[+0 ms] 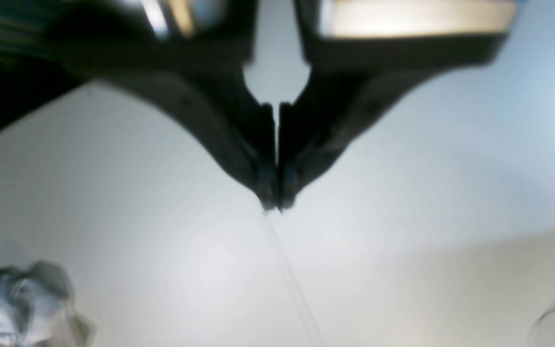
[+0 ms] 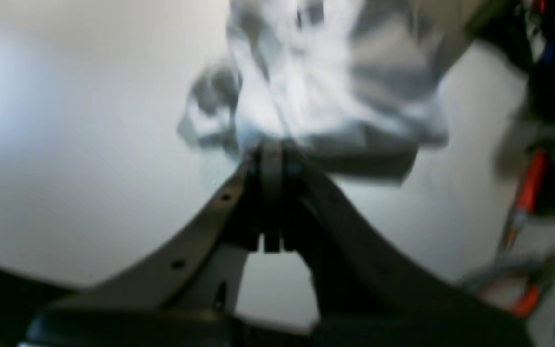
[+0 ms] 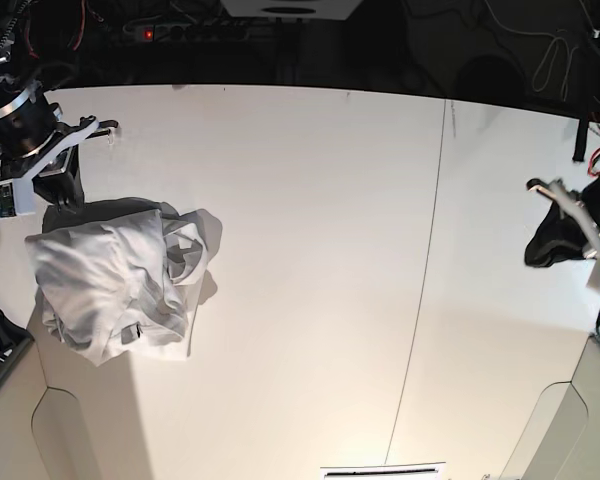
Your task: Layout the t-shirt on the table in an organized manner, then fold the t-shirt properly
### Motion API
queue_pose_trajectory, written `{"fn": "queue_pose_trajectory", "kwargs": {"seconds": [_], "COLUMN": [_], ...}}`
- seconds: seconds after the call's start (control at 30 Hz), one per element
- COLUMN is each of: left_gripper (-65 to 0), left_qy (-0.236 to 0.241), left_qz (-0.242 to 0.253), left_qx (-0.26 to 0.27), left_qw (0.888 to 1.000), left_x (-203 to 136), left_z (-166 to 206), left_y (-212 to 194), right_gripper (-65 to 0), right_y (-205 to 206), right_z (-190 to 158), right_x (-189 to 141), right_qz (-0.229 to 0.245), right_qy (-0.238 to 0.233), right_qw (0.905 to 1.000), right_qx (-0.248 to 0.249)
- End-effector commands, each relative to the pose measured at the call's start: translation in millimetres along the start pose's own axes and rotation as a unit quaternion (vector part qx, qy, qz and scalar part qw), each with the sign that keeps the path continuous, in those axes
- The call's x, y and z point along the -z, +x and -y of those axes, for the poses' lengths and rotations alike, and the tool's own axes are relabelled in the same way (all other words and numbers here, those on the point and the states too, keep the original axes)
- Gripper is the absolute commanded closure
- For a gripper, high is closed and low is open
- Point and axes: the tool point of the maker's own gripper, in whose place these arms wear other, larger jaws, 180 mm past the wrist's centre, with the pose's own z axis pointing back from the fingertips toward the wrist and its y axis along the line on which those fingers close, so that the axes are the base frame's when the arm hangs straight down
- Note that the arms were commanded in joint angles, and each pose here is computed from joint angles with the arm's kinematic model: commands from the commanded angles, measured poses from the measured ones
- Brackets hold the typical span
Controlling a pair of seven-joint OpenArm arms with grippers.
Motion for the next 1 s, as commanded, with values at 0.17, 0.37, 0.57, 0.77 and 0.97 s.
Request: {"fn": "queue_pose_trajectory", "kwargs": {"seconds": [0.17, 0.37, 0.57, 0.77, 0.97], "left_gripper": [-1.1, -1.1, -1.1, -1.1, -1.1], "left_qy": [0.038, 0.026, -0.006, -0.04, -0.059], "left_qz": [-0.046, -0.111, -0.18, -0.245, -0.303], "left_qx": [-0.045, -0.104, -0.143, -0.208, -0.259], "left_qw": [0.997, 0.988, 0.973, 0.946, 0.915], "left_x": [-59, -92, -115, -116, -105], "left_z": [-14, 6, 30, 51, 78], "left_y": [-51, -106, -144, -202, -291], "right_gripper": [0.0, 0.0, 0.0, 0.0, 0.0], "right_y": [-39, -71, -102, -167, -243], "right_z": [-6, -13, -13, -26, -24], "right_x": [-17, -31, -34, -31, -34], "right_qz": [-0.063, -0.11, -0.153, -0.234, -0.353], "right_qy": [0.009, 0.021, 0.028, 0.117, 0.158], "right_qw": [0.998, 0.9937, 0.9878, 0.9634, 0.9216], "right_qx": [0.0, -0.001, 0.008, 0.058, 0.032]}}
